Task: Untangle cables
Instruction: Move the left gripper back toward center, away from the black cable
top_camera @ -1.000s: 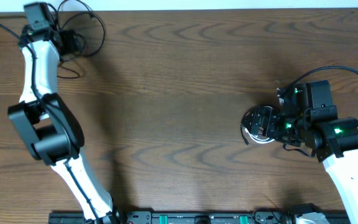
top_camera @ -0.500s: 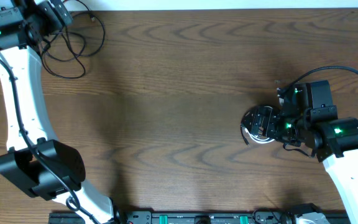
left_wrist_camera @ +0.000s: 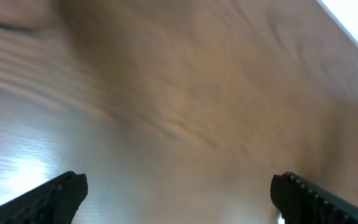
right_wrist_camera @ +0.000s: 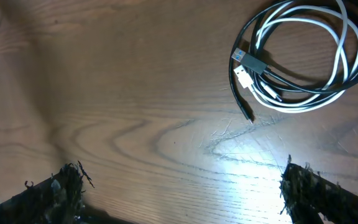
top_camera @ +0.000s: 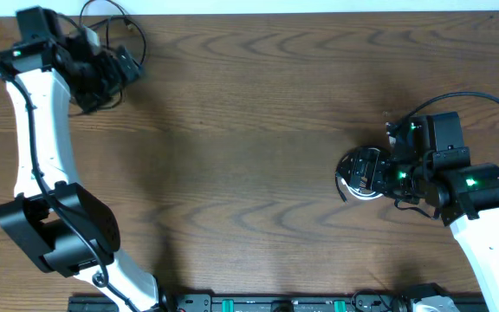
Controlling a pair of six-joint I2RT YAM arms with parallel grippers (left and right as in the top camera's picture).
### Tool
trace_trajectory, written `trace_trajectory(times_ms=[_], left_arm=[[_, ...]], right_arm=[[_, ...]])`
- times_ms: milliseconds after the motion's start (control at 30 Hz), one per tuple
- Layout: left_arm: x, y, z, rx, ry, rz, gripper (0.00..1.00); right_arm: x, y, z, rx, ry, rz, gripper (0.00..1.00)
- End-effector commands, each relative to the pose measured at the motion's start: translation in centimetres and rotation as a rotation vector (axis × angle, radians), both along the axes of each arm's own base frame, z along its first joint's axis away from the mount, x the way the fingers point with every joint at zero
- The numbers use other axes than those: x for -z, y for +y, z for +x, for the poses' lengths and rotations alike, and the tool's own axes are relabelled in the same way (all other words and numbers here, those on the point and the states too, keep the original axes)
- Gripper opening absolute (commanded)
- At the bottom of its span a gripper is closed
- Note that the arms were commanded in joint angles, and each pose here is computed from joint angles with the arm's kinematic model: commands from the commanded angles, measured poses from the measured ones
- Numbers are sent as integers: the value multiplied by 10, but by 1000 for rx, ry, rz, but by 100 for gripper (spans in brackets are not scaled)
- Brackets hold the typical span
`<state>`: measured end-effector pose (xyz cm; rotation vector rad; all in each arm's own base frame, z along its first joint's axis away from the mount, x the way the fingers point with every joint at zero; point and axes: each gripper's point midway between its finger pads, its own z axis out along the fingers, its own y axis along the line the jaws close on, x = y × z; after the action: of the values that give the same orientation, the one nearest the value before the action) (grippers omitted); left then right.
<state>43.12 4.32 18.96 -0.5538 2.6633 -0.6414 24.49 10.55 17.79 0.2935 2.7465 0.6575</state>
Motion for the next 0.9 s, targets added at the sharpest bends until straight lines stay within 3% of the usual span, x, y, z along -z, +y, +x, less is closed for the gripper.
trace_trajectory(times_ms=[0,267,367,567,867], left_arm=[[-4,-58,-17,260,-29,-157,99],[1,-135,-64,514,105,-186,99],[10,-156,-73,582,142,-115,99],[35,-149,-79,439,297,169,99],[36,-165,-86,448,314,195,99]], right_arm=[[-3,2,1,-7,-7,6,99],[-3,2,1,-7,-7,6,99],[-3,2,1,-7,-7,6,99],[-3,2,1,-6,-7,5,99],[-3,2,1,-7,-7,6,99]])
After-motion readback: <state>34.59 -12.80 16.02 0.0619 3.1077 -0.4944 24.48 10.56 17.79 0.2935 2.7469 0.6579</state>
